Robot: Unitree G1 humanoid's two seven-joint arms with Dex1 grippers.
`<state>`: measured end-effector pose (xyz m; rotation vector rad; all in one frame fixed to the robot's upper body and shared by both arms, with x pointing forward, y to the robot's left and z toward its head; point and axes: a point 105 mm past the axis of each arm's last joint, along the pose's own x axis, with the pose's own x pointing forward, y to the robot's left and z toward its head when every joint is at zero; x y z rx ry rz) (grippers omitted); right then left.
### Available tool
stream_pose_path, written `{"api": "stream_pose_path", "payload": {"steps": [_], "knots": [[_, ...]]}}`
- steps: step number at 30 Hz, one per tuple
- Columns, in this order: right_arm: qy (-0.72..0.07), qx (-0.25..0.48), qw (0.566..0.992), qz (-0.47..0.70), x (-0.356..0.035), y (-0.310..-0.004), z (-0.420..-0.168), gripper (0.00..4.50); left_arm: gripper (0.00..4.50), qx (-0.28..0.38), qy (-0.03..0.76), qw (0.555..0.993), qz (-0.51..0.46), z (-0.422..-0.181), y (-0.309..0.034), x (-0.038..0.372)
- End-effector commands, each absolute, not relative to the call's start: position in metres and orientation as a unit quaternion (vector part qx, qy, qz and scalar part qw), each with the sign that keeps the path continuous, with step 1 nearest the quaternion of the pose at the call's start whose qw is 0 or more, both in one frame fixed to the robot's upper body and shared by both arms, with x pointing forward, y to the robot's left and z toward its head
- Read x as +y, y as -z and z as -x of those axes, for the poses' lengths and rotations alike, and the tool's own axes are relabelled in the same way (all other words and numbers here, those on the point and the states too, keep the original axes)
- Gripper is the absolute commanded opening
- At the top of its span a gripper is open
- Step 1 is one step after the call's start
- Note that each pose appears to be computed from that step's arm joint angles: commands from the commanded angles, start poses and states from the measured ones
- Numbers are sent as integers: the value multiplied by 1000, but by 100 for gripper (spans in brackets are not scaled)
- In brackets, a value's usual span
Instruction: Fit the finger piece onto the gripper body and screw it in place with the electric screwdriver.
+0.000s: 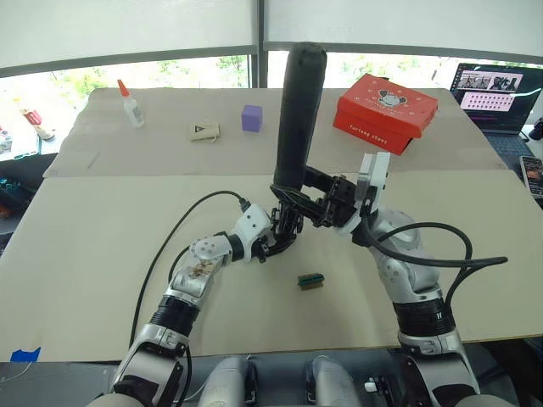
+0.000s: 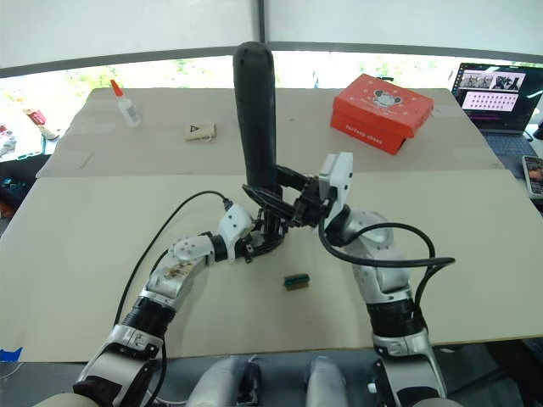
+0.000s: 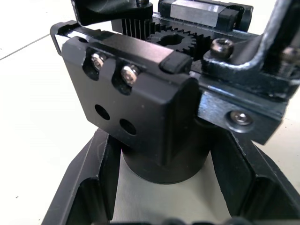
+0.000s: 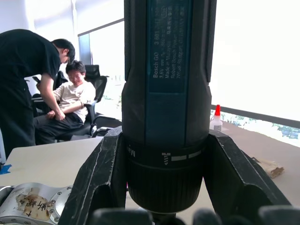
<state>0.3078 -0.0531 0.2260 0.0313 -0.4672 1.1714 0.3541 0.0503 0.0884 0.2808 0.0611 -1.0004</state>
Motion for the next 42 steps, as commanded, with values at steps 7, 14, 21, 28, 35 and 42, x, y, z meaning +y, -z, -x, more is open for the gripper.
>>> {"api": "stream_pose_path", "payload": {"steps": [7, 14, 21, 28, 35, 42], "knots": [[-546, -161, 822, -4, -48, -204, -316, 189, 228, 6, 474, 868, -144, -360, -103, 52], [-554, -135, 821, -14, -43, -196, -319, 189, 228, 5, 471, 870, -145, -362, -105, 53], [-537, -134, 833, -19, -49, -192, -323, 189, 228, 7, 469, 871, -146, -361, -103, 56], [-533, -140, 834, 24, -52, -179, -322, 189, 228, 9, 468, 872, -146, -362, -103, 57], [-537, -132, 833, 34, -55, -173, -323, 189, 228, 8, 467, 872, -146, -362, -104, 58], [-529, -74, 844, -36, -56, -167, -332, 189, 228, 9, 468, 871, -146, -361, -102, 58]]}}
